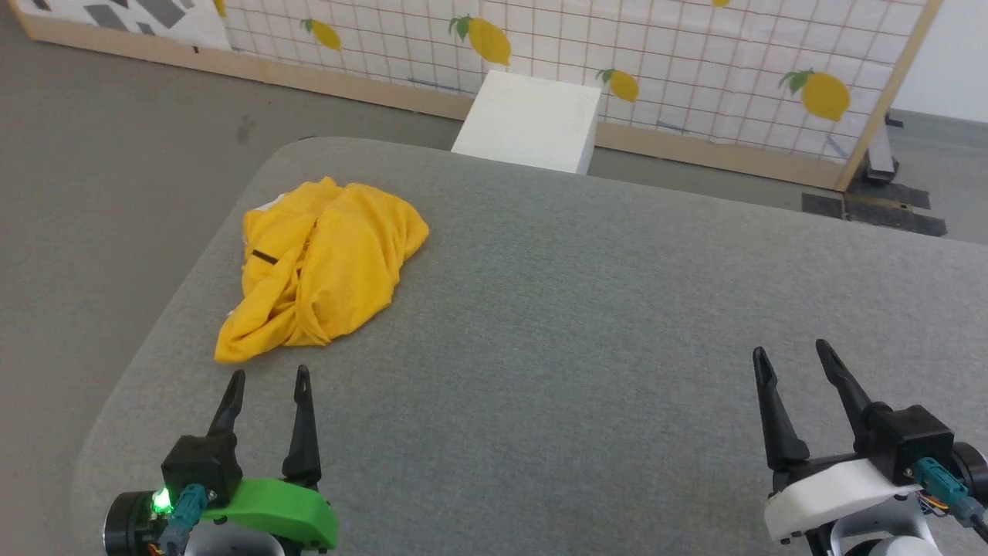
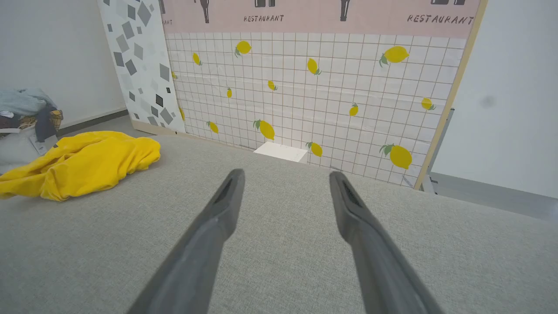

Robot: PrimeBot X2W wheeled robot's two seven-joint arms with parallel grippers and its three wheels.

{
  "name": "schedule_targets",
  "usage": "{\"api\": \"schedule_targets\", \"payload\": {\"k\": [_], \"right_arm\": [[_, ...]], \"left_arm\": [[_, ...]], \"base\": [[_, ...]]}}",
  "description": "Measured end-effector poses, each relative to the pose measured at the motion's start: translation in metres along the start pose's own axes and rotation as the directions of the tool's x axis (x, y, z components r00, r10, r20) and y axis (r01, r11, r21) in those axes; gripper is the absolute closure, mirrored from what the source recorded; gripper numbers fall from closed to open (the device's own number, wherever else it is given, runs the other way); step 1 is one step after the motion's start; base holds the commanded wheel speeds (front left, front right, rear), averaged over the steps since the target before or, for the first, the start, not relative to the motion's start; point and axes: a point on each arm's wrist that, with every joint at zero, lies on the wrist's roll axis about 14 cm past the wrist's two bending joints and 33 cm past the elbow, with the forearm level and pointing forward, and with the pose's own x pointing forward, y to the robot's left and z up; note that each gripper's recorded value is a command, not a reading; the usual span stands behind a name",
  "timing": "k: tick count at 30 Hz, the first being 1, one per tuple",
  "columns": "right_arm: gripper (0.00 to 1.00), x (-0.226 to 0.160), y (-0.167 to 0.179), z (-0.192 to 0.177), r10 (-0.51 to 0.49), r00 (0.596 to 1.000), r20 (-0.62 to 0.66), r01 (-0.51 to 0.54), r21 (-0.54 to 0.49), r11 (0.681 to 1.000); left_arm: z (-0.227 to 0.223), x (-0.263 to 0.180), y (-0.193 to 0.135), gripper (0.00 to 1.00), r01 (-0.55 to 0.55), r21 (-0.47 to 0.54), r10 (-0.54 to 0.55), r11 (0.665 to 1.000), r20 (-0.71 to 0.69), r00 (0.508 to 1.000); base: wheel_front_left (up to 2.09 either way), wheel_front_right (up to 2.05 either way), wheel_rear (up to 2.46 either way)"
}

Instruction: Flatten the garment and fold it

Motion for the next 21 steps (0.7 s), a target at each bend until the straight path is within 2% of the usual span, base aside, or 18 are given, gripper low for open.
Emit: {"api": "schedule_targets", "payload": {"k": [21], "right_arm": [[0.0, 0.027, 0.068, 0.0, 0.2, 0.979, 0.034, -0.202, 0.036, 0.979]], "left_arm": [[0.007, -0.035, 0.047, 0.0, -0.148, -0.011, 0.148, 0.989, 0.04, 0.988]], "base": [[0.0, 0.0, 0.0]]}}
